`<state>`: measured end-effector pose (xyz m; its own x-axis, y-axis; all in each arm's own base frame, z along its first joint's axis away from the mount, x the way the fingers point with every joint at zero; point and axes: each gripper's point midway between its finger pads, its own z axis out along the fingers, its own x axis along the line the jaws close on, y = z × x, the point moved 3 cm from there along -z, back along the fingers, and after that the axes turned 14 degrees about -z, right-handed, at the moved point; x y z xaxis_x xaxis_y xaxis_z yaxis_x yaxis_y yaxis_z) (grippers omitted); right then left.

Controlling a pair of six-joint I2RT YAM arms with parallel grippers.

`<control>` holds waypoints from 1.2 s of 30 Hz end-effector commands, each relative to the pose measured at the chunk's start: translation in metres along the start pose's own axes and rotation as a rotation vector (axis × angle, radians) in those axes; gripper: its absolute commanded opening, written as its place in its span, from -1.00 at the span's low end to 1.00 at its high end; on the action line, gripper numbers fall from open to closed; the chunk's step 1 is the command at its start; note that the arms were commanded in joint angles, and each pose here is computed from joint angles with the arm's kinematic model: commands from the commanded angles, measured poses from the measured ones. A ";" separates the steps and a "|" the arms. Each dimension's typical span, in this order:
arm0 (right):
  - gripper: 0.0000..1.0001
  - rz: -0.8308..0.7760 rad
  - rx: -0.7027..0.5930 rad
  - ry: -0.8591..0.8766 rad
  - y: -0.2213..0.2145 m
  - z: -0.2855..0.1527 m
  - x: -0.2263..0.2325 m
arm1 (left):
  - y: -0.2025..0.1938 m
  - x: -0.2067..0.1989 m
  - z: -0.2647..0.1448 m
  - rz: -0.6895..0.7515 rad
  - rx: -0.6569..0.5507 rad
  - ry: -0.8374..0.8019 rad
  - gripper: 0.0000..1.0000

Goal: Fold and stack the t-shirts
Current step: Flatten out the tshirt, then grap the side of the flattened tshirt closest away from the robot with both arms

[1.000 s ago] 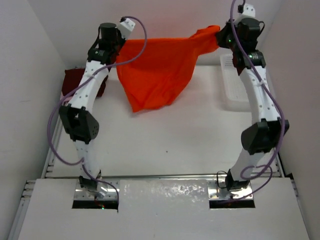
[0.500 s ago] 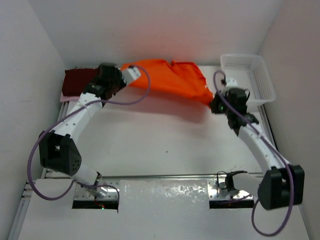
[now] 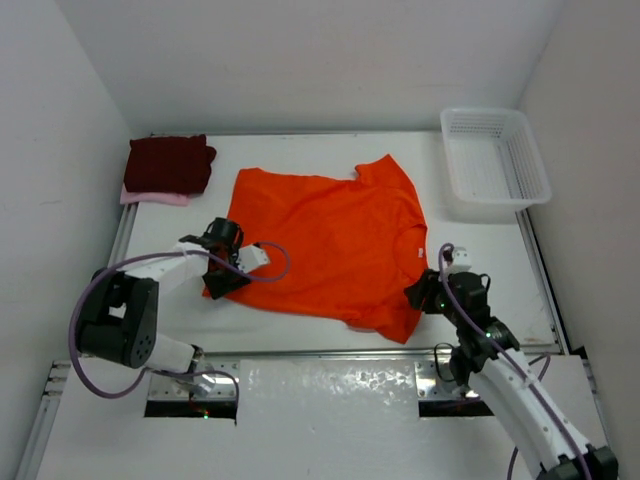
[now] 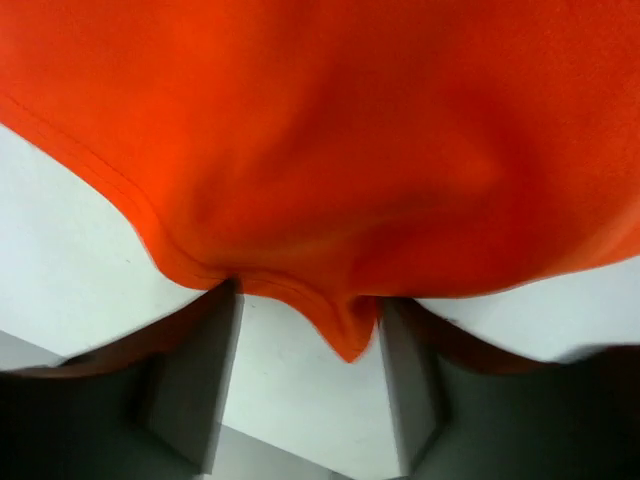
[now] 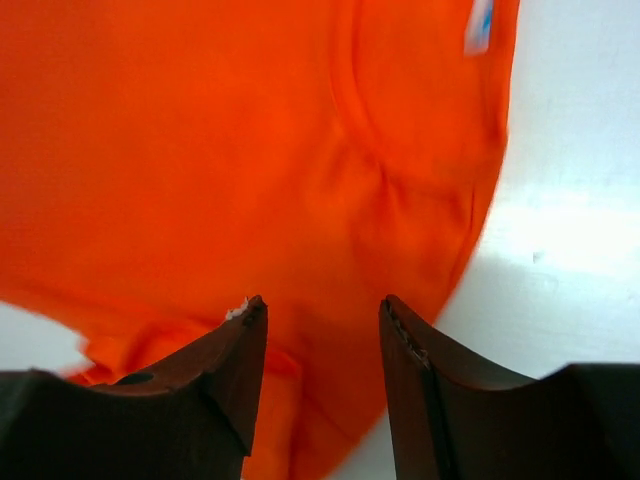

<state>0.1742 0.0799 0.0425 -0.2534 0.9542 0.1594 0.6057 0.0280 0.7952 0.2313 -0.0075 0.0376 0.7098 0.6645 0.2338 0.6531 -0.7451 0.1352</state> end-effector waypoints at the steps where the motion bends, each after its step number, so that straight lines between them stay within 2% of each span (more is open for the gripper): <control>1: -0.02 0.085 -0.114 -0.010 0.032 -0.018 0.005 | -0.004 -0.006 -0.014 -0.024 -0.001 -0.022 0.36; 2: 0.00 0.093 -0.139 -0.006 0.039 -0.023 0.006 | -0.007 -0.008 -0.017 -0.028 0.004 -0.032 0.37; 5: -0.03 0.123 -0.091 0.016 0.033 -0.024 0.011 | -0.011 -0.010 -0.035 -0.015 -0.033 -0.044 0.38; 8: -0.06 0.092 0.064 0.138 0.018 -0.018 0.028 | -0.011 -0.015 -0.047 0.021 -0.091 -0.059 0.40; 9: -0.07 0.090 0.189 0.141 0.001 -0.017 0.029 | -0.012 -0.014 -0.045 0.021 -0.102 -0.036 0.40; 12: -0.03 0.010 0.329 0.168 -0.014 -0.027 0.029 | -0.012 -0.008 -0.032 0.010 -0.116 0.035 0.36; 17: 0.13 -0.004 0.340 0.293 -0.017 -0.032 0.044 | -0.005 -0.001 -0.024 0.054 -0.148 0.069 0.23; 22: 0.14 0.030 0.364 0.318 -0.035 -0.026 0.046 | -0.012 -0.017 -0.009 0.129 -0.114 -0.027 0.23; 24: 0.15 0.034 0.337 0.316 -0.033 -0.022 0.045 | -0.019 -0.023 0.000 0.126 -0.081 -0.055 0.22; 27: 0.15 0.049 0.317 0.316 -0.035 -0.015 0.046 | -0.029 -0.028 0.009 0.110 -0.024 -0.066 -0.13; 28: 0.13 0.060 0.317 0.321 -0.035 -0.014 0.047 | -0.032 -0.028 0.010 0.103 -0.014 -0.061 -0.33; 30: 0.12 0.073 0.321 0.340 -0.035 -0.012 0.050 | -0.036 -0.028 0.010 0.094 -0.005 -0.043 -0.40; 32: 0.03 0.075 0.323 0.341 -0.038 -0.010 0.049 | -0.033 -0.025 0.010 0.077 -0.022 -0.016 -0.58; 33: -0.07 0.076 0.319 0.342 -0.039 -0.009 0.049 | -0.033 -0.022 0.010 0.059 -0.024 0.001 -0.81; 34: -0.22 0.079 0.317 0.342 -0.040 -0.008 0.049 | -0.031 -0.020 0.010 0.050 -0.028 0.014 -0.91; 35: -0.59 0.078 0.297 0.345 -0.037 -0.006 0.050 | -0.028 -0.017 0.010 0.041 -0.042 0.033 -1.00; 36: -0.74 0.080 0.298 0.338 -0.038 -0.005 0.049 | -0.028 -0.016 0.010 0.025 -0.047 0.039 -1.00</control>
<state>0.1262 0.1180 0.0192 -0.3779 0.8222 0.4257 0.8398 0.1108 0.5315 0.2012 0.0037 0.0253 0.7521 0.6033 0.2651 0.5918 -0.7953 0.1310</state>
